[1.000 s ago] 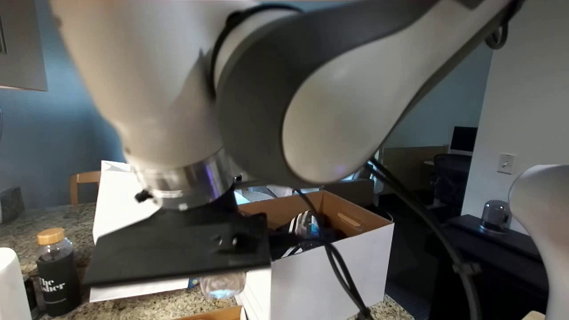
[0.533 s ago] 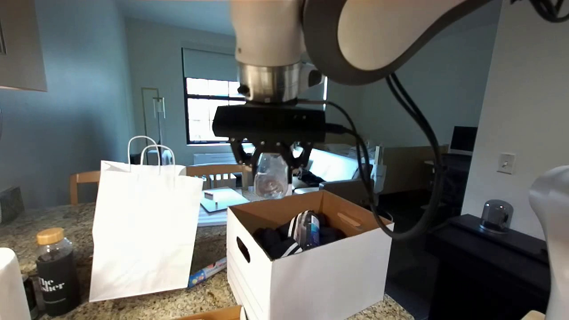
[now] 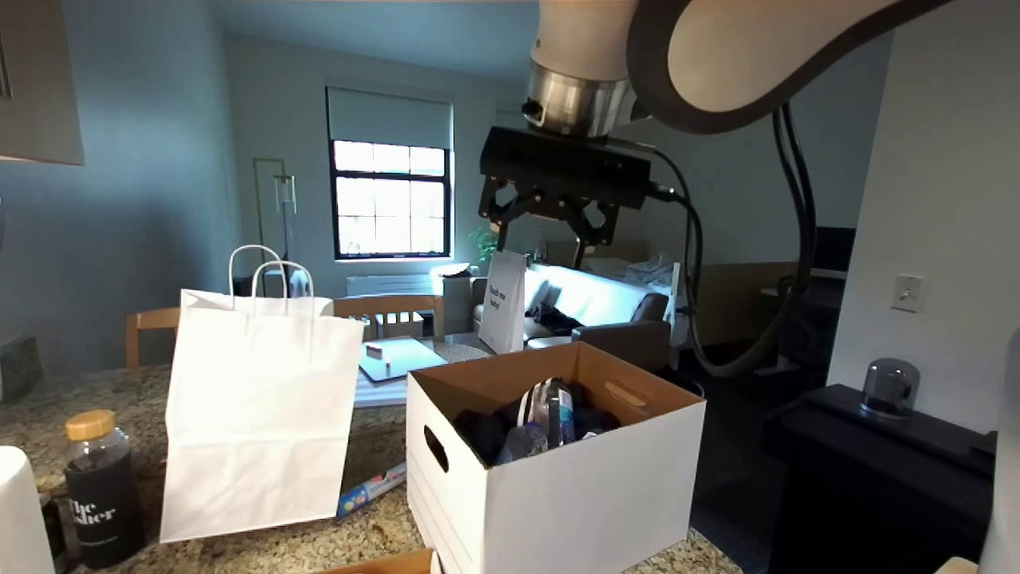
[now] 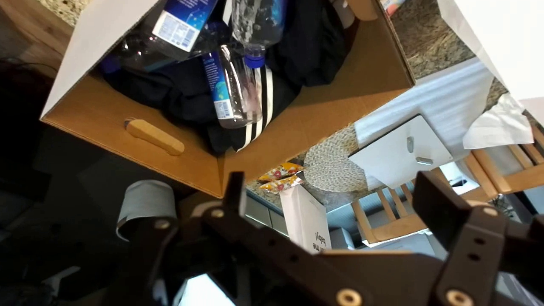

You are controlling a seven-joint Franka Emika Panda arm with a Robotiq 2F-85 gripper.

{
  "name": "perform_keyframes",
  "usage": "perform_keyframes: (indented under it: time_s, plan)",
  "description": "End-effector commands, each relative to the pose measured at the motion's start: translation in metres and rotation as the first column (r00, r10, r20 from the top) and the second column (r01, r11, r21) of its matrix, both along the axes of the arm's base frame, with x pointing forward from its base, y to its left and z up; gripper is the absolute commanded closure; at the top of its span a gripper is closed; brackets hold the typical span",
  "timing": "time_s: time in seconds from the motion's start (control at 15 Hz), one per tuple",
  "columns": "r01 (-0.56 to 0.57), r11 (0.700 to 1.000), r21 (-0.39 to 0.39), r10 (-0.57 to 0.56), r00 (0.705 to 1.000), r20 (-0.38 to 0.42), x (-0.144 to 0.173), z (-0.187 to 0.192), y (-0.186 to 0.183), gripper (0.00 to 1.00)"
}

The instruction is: Pick up two empty bottles and place them in the white storage box

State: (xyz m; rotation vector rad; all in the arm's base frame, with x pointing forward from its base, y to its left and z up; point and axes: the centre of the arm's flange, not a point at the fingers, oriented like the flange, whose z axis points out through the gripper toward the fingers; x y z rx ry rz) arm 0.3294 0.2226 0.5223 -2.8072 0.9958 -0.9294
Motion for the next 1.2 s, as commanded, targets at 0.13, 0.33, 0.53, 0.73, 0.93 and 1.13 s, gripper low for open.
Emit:
perform_keyframes:
  time_s: [0.13,0.33,0.53,0.73,0.93,1.13]
  plan:
    - [-0.160,0.982,0.099,0.168,0.983,-0.076,-0.023,-0.024,0.023,0.00]
    - [-0.185,0.974,0.132,0.201,0.973,-0.115,-0.040,-0.026,0.033,0.00]
    - [-0.169,0.977,0.128,0.184,0.976,-0.113,-0.034,-0.026,0.043,0.00]
    - [-0.159,0.980,0.118,0.172,0.979,-0.110,-0.032,-0.027,0.042,0.00]
    - [-0.157,0.981,0.118,0.170,0.979,-0.110,-0.031,-0.027,0.041,0.00]
    - [-0.157,0.981,0.118,0.170,0.979,-0.110,-0.031,-0.027,0.041,0.00]
